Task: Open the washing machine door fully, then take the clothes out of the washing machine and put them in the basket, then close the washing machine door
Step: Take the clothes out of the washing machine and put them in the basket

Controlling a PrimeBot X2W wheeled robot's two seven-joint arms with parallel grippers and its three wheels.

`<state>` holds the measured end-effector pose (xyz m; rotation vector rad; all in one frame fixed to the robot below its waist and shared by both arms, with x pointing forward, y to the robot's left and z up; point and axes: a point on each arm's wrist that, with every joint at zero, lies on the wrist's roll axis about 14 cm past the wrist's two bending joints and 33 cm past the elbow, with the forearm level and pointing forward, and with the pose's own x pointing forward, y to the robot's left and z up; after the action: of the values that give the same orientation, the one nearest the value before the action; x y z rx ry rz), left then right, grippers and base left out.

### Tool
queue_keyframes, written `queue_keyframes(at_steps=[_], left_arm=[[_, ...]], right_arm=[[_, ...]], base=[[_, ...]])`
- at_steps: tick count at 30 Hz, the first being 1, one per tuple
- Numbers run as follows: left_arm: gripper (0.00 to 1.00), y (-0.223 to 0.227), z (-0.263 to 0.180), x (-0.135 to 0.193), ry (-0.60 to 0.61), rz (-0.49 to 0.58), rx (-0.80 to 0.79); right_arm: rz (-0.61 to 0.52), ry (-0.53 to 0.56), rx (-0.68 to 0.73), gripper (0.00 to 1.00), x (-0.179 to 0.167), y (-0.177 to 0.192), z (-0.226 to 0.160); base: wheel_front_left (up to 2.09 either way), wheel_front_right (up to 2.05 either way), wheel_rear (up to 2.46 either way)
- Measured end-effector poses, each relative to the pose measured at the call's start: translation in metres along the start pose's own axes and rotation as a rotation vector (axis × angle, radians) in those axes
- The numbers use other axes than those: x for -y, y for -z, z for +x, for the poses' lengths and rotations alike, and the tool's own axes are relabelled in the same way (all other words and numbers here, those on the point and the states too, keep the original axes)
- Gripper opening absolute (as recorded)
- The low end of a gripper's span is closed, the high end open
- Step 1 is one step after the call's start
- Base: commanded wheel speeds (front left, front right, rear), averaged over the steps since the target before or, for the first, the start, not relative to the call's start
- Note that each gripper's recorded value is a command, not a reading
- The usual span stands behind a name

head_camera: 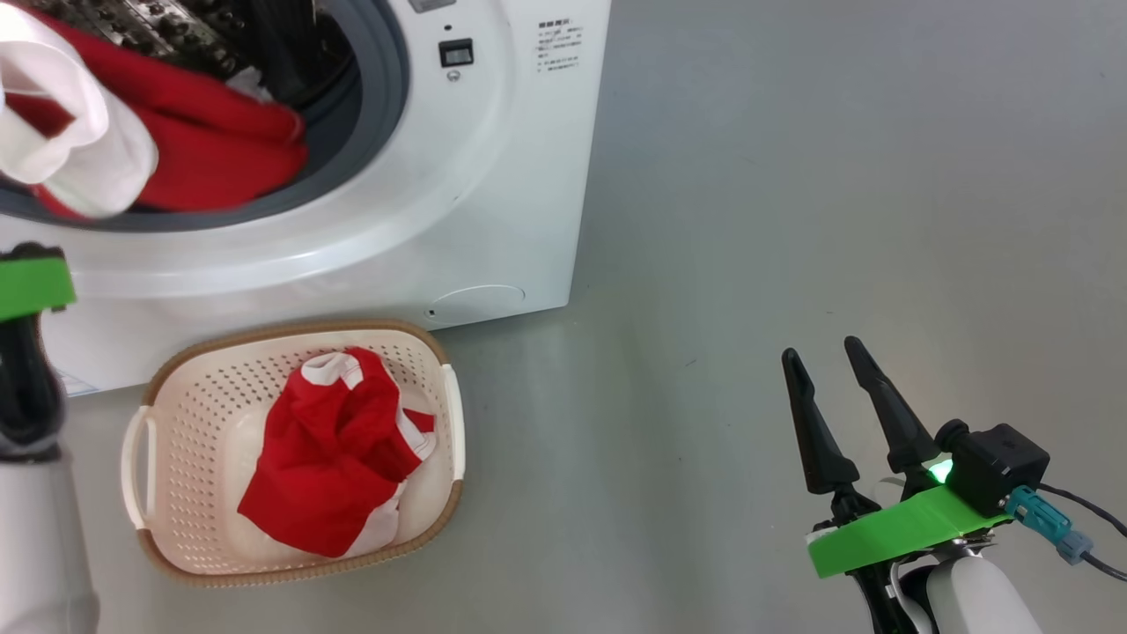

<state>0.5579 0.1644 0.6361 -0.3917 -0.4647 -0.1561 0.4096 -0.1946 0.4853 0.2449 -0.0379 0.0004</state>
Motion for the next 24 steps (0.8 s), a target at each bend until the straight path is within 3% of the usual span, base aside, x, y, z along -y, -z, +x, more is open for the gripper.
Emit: queue_keyframes(at_steps=[6,13,17,24], left_arm=[[0.00,-0.040,-0.014,0.009,0.022,-0.008,0.117],[0.00,-0.026,-0.039,0.005,0.001,-0.014,0.066],[0.00,0.004,-0.057,-0.001,-0.019,-0.002,-0.033],[0.00,0.099,-0.119,-0.017,-0.075,0.025,-0.359]], right_arm=[[0.004,-0.010,-0.001,1.00,-0.004,0.001,0.000],[0.004,-0.023,-0.012,1.00,-0.008,0.005,0.001],[0.004,-0.022,-0.019,1.00,-0.008,0.008,0.002],[0.004,-0.014,-0.039,1.00,-0.005,0.015,0.003]], base=[[0.00,0.00,0.00],[0.00,0.00,0.00],[0.00,0.00,0.00],[0.00,0.00,0.00]])
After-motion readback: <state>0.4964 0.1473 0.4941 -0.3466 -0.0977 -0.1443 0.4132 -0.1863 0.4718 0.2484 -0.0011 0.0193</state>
